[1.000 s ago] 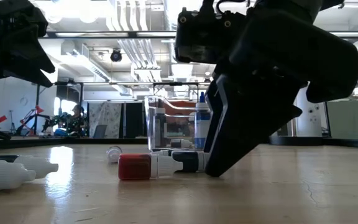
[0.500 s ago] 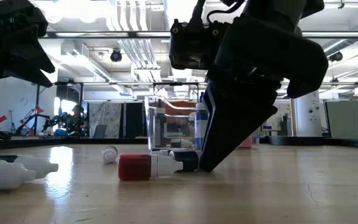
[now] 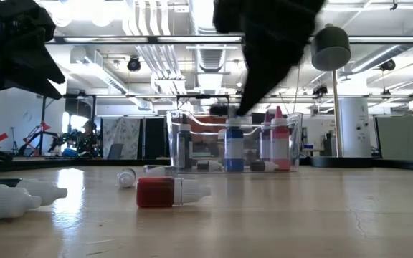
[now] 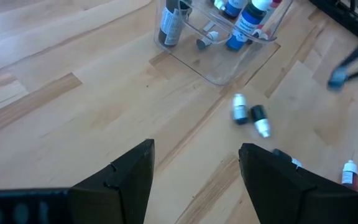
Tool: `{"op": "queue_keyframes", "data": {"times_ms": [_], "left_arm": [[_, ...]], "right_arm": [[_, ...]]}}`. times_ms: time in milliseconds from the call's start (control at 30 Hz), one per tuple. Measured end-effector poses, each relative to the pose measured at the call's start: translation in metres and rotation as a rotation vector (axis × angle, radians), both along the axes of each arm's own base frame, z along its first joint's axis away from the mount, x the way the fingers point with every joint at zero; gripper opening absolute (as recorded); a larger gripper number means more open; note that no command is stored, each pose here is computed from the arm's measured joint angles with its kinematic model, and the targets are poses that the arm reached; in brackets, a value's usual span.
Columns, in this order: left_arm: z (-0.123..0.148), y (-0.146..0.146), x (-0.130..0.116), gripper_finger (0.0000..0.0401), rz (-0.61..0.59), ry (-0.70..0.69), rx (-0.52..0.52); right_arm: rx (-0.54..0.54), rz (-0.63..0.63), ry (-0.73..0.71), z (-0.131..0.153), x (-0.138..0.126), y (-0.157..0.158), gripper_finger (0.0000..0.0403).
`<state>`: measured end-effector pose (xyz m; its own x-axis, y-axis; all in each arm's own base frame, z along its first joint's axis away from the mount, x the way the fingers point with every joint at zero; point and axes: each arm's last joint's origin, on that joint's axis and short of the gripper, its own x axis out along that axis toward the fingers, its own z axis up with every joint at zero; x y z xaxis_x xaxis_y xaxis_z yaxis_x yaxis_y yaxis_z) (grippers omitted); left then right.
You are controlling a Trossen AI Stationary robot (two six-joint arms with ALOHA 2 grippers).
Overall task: Pick & Place food coloring
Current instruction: Put the right small violet food coloring bottle into the transparent bin, then put the small black food coloring bottle into the transparent bin
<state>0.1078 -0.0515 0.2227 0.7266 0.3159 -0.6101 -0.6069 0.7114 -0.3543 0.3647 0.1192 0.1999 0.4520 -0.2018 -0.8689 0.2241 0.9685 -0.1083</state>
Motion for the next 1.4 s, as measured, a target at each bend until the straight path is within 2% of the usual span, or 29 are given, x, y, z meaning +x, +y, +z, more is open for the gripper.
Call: {"op": "queue_keyframes", "data": {"times_ms": [200,300,433,533,700,900,1000,1133,1200,1267,1400], "left_arm": [[0.0,0.0,0.0,0.0209,0.011,-0.009,0.013],[0.0,0.0,0.0,0.0209,0.013,-0.009,0.018],[-0.003,0.0,0.0,0.0209,0.018,-0.004,0.018],[-0.008,0.0,0.0,0.0209,0.046,-0.009,-0.022],[-0.013,0.001,-0.001,0.0209,0.102,-0.022,-0.093],[-0.004,0.011,0.003,0.0209,0.163,-0.05,-0.01],[-0.002,0.029,0.009,0.0209,0.23,0.011,0.059],[-0.001,0.067,0.02,0.0209,0.29,0.11,0.091],[0.001,0.093,0.023,0.0209,0.309,0.129,0.071],[0.003,0.121,0.024,0.0209,0.298,0.083,0.024],[0.002,0.175,0.01,0.0209,0.306,-0.027,-0.076]], "right_arm": [[-0.127,-0.357,-0.322,0.07,-0.003,-0.055,0.0056],[-0.137,-0.48,-0.377,0.086,-0.007,-0.088,0.0065],[-0.016,-0.548,-0.321,0.085,-0.009,-0.129,0.0087],[0.059,-0.593,-0.26,0.078,-0.01,-0.15,0.0111],[0.058,-0.649,-0.251,0.081,-0.017,-0.16,0.0157],[-0.001,-0.677,-0.342,0.105,-0.028,-0.156,0.0187],[0.031,-0.73,-0.371,0.112,-0.034,-0.157,0.019],[0.049,-0.767,-0.39,0.118,-0.039,-0.158,0.0189],[0.052,-0.773,-0.387,0.117,-0.039,-0.158,0.019],[0.058,-0.781,-0.382,0.116,-0.04,-0.157,0.0189],[0.065,-0.79,-0.384,0.115,-0.039,-0.157,0.019]]}}
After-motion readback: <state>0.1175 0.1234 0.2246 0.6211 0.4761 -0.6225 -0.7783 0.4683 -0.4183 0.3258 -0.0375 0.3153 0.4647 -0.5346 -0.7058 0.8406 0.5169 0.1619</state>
